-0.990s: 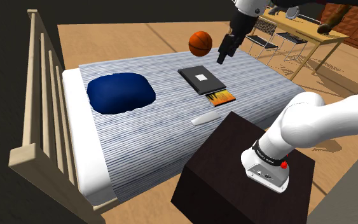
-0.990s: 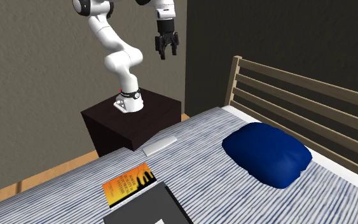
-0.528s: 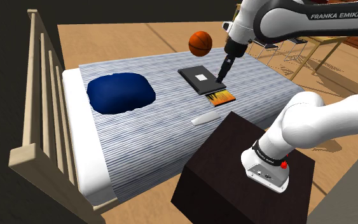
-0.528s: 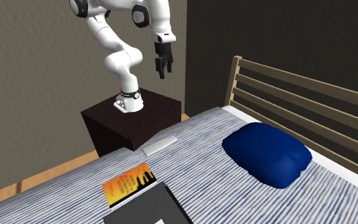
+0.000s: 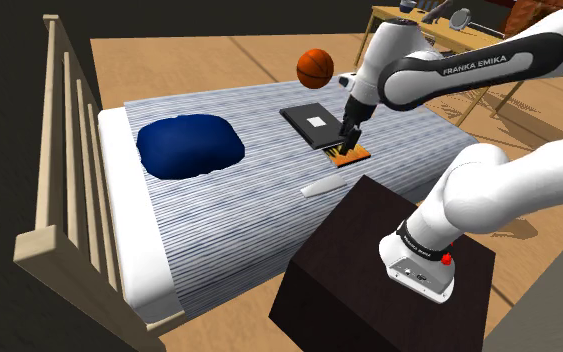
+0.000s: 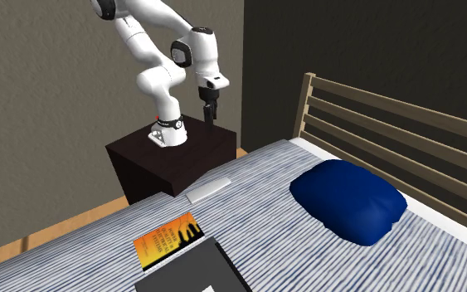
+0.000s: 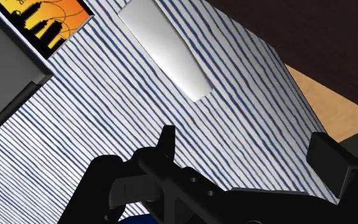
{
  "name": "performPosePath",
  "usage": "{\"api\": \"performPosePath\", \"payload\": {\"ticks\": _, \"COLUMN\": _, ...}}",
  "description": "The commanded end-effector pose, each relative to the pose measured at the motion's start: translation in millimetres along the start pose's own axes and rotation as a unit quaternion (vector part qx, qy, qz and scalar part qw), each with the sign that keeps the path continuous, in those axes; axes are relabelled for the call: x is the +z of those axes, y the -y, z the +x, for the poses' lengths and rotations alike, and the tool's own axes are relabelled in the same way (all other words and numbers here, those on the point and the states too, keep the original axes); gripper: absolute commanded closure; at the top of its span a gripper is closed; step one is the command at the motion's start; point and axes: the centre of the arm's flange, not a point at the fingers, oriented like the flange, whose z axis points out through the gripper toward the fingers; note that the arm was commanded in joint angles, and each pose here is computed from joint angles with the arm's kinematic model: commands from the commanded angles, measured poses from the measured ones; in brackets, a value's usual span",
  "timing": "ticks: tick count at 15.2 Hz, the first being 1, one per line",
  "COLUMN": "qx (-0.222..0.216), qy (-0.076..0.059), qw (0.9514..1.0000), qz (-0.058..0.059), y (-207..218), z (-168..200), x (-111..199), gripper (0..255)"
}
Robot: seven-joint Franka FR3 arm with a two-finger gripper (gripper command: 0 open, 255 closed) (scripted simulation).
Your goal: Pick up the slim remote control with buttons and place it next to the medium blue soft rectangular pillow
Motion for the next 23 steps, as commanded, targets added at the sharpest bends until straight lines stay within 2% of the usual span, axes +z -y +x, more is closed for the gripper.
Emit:
{"api": "performPosePath", "payload": {"ticks": 1, "qx": -0.037, "qy": 0.001, "qw": 0.9993, "qz": 0.001, "y": -7.9, "z": -4.2, "x": 26.7, "gripper": 0}}
{"api": "performPosePath", "payload": {"ticks": 5, "qx": -0.106, "qy": 0.006, "qw": 0.9943, "qz": 0.003, "y": -23.8, "z": -10.6, "x": 76.6, "gripper": 0}}
{"api": "performPosePath", "payload": {"ticks": 9, "qx": -0.174, "qy": 0.011, "qw": 0.9846, "qz": 0.006, "y": -40.1, "z": -15.2, "x": 126.6, "gripper": 0}}
{"api": "performPosePath", "payload": {"ticks": 13, "qx": -0.242, "qy": 0.016, "qw": 0.9702, "qz": 0.008, "y": -56.8, "z": -18.0, "x": 176.6, "gripper": 0}}
{"api": "performPosePath", "payload": {"ticks": 18, "qx": -0.324, "qy": 0.021, "qw": 0.9456, "qz": 0.011, "y": -77.6, "z": -18.9, "x": 239.1, "gripper": 0}}
{"api": "performPosePath", "payload": {"ticks": 19, "qx": -0.333, "qy": 0.022, "qw": 0.9425, "qz": 0.011, "y": -79.8, "z": -18.8, "x": 246.0, "gripper": 0}}
{"api": "performPosePath", "payload": {"ticks": 23, "qx": -0.333, "qy": 0.022, "qw": 0.9425, "qz": 0.011, "y": -79.7, "z": -19.9, "x": 267.1, "gripper": 0}}
